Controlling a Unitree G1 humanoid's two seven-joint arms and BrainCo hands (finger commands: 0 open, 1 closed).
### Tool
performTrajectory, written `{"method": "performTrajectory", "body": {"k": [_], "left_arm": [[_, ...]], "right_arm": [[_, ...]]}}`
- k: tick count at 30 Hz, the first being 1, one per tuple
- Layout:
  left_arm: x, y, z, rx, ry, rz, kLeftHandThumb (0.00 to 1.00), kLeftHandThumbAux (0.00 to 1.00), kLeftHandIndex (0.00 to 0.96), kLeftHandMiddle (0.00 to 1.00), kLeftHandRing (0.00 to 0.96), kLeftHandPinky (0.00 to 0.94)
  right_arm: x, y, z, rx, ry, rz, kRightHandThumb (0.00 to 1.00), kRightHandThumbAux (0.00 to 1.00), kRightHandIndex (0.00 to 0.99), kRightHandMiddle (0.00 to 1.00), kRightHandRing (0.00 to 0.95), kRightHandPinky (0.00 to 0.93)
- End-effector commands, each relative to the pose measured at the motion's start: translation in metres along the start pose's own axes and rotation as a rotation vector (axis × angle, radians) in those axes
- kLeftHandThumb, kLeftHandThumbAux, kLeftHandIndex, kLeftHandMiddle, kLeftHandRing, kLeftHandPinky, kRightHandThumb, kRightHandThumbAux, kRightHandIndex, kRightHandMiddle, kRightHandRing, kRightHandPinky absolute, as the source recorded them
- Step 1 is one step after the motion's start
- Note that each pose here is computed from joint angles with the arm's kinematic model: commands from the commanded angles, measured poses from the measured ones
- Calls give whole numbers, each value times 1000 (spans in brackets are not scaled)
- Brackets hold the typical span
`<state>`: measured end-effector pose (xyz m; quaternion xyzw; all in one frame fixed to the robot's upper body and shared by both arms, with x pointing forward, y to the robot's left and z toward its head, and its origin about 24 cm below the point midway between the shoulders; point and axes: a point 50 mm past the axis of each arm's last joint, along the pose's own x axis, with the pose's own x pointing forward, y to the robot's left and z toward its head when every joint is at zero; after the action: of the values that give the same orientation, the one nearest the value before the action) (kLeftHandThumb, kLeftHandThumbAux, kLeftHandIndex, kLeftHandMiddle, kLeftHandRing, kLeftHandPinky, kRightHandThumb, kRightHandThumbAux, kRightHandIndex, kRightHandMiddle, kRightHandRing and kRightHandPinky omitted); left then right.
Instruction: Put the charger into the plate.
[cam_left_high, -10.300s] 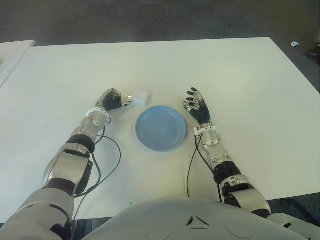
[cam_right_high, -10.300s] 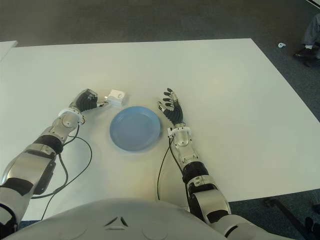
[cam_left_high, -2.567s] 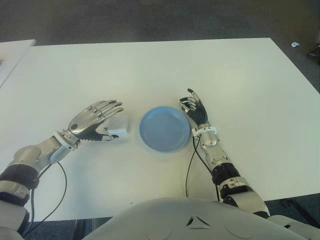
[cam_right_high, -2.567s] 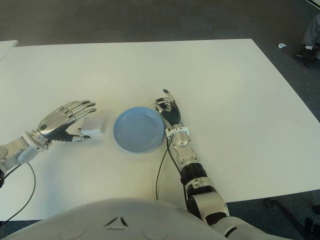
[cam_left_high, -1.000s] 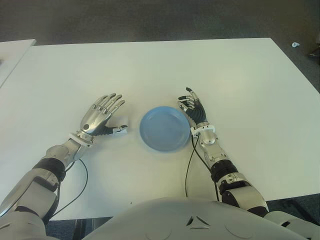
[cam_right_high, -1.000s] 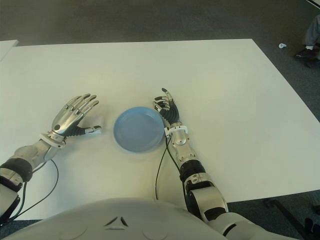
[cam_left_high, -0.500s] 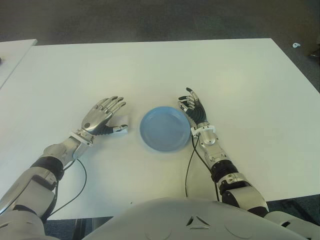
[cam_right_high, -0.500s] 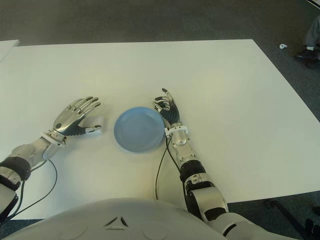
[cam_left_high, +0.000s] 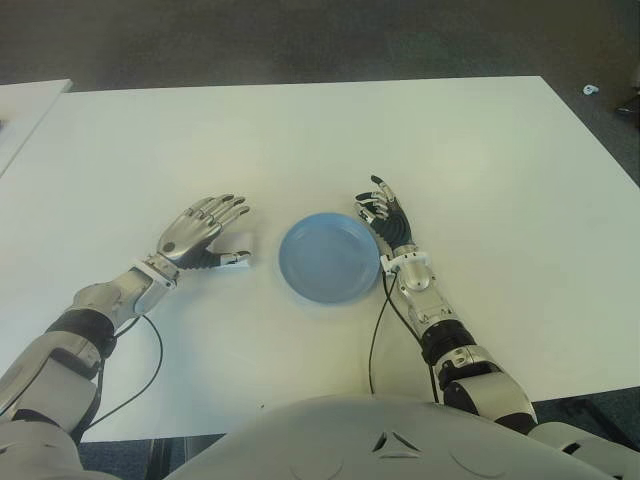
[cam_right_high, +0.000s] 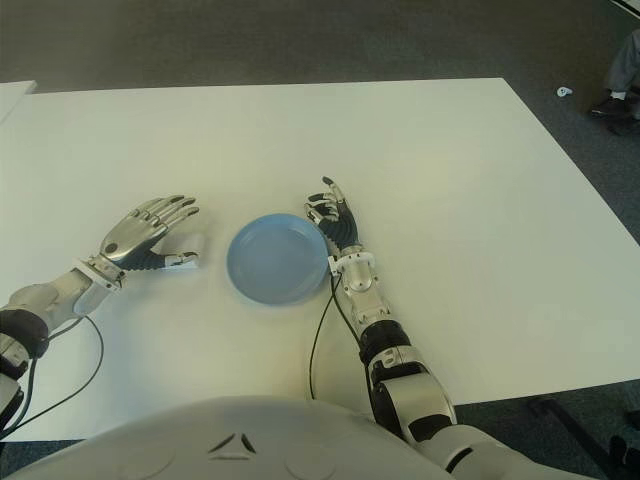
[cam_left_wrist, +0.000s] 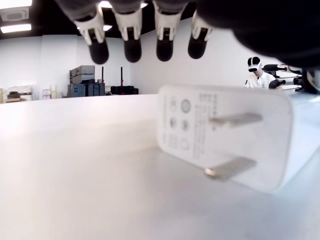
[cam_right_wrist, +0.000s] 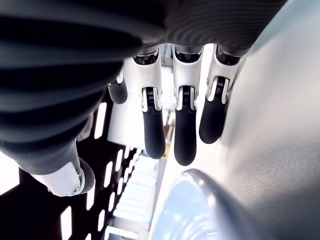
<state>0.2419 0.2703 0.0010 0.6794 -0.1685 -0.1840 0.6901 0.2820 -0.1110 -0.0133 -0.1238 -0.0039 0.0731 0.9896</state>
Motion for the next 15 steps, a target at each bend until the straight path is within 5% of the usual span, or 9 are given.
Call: {"method": "performTrajectory", "body": {"k": [1, 15], "left_arm": [[-10, -10, -1, 6, 1, -113, 219, 189, 0, 0, 0, 0], [-10, -3, -5, 3, -2, -114, 201, 191, 0, 0, 0, 0]], "right_arm": [[-15, 2, -23, -17, 110, 18, 0, 609, 22, 361, 409, 348], [-15, 3, -24, -16, 110, 25, 0, 594, 28, 361, 413, 340]]}}
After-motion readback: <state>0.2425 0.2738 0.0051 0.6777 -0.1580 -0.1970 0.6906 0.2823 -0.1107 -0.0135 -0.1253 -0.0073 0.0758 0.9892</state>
